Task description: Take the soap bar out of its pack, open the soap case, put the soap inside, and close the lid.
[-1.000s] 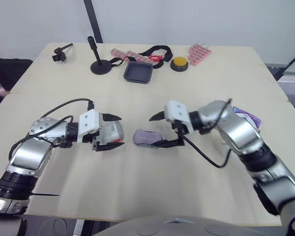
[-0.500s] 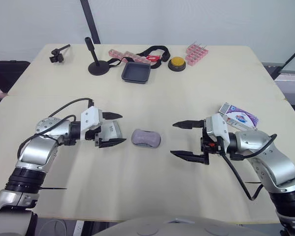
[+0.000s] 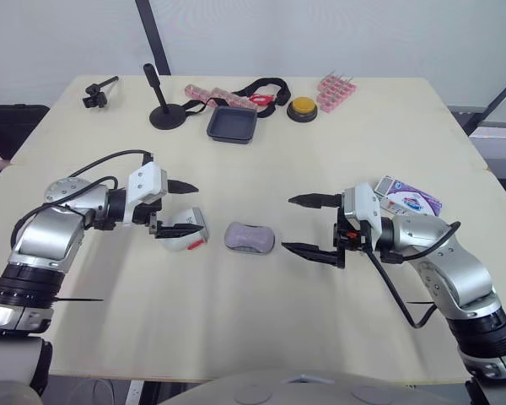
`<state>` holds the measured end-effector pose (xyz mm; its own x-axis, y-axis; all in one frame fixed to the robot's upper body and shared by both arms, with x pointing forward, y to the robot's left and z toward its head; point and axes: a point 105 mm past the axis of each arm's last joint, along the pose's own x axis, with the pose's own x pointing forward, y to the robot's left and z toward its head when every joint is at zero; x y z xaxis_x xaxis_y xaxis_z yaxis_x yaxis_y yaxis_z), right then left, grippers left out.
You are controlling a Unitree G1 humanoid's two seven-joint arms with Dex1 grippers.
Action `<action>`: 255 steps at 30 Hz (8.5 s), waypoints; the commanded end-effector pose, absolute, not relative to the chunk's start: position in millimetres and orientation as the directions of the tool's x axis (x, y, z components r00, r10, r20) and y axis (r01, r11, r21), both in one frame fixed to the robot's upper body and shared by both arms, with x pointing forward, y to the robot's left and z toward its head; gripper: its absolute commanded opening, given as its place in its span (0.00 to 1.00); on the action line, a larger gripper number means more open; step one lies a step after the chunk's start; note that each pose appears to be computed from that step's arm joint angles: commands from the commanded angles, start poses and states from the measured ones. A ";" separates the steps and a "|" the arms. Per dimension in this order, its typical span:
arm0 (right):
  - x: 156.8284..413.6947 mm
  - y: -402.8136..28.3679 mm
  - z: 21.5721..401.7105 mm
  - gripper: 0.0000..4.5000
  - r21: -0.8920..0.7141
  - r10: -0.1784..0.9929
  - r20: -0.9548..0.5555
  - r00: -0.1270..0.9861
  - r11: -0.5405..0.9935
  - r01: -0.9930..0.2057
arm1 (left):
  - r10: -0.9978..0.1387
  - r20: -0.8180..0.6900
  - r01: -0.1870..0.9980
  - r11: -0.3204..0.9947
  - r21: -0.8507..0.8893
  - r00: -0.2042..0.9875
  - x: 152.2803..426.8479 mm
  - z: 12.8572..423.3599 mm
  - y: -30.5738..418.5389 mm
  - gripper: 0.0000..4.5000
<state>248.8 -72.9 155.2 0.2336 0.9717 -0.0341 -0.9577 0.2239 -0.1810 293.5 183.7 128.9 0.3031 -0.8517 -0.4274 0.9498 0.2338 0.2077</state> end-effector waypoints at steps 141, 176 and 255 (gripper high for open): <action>294.6 -3.2 75.8 0.56 -0.178 0.740 -0.657 0.141 0.029 -0.984 | -0.811 -0.455 0.910 0.210 0.358 0.366 259.4 99.1 196.6 0.77; 263.1 -95.1 136.7 0.56 -0.287 0.711 -0.657 0.250 0.070 -0.955 | -0.907 -0.395 0.943 0.004 0.333 0.144 275.8 92.3 127.9 0.77; 277.3 -97.6 134.0 0.99 -0.405 0.689 -0.668 0.281 -0.020 -0.914 | -0.940 -0.337 0.931 -0.084 0.356 0.044 290.6 91.6 61.0 0.77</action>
